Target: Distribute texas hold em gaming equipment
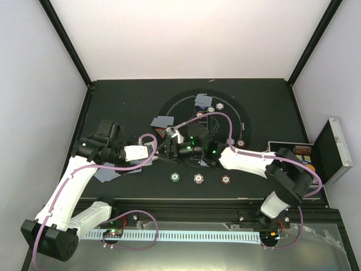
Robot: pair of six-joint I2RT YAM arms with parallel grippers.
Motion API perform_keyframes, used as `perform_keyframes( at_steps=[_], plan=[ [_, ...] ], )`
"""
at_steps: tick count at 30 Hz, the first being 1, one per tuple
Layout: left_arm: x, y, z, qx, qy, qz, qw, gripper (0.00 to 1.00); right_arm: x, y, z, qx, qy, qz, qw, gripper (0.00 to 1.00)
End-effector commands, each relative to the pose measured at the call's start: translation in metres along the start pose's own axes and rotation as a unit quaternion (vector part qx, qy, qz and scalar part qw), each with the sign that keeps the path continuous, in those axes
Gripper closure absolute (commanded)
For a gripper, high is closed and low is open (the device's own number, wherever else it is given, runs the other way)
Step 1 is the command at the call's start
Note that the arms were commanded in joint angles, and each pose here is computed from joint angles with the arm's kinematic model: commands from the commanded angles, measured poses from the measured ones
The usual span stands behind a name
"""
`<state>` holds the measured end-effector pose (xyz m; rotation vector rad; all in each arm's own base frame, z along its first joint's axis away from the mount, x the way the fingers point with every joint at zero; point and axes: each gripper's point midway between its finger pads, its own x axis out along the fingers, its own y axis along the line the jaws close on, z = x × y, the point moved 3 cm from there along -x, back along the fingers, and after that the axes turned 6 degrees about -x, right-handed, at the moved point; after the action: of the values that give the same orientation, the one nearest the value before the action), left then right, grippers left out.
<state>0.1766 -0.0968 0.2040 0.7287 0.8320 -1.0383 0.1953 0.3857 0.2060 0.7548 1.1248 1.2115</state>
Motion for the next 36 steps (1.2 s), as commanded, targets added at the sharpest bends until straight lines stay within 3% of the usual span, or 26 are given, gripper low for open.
perform_keyframes(
  at_steps=[1,15,28,36],
  plan=[
    [-0.006,0.000,0.004,0.006,-0.007,0.006,1.000,0.98,0.025,0.019,0.000,-0.014,0.022,0.036,0.999,0.28],
    [-0.008,0.001,0.004,0.007,-0.006,0.007,1.000,0.99,0.075,0.006,-0.003,0.010,0.065,0.056,0.996,0.30],
    [-0.010,0.002,0.006,0.011,-0.007,0.010,1.000,0.98,0.029,-0.055,-0.007,0.032,0.044,-0.031,0.998,0.48],
    [-0.009,0.002,0.004,0.010,-0.005,0.010,1.000,0.98,0.011,-0.035,0.003,0.004,0.018,-0.037,0.999,0.62]
  ],
)
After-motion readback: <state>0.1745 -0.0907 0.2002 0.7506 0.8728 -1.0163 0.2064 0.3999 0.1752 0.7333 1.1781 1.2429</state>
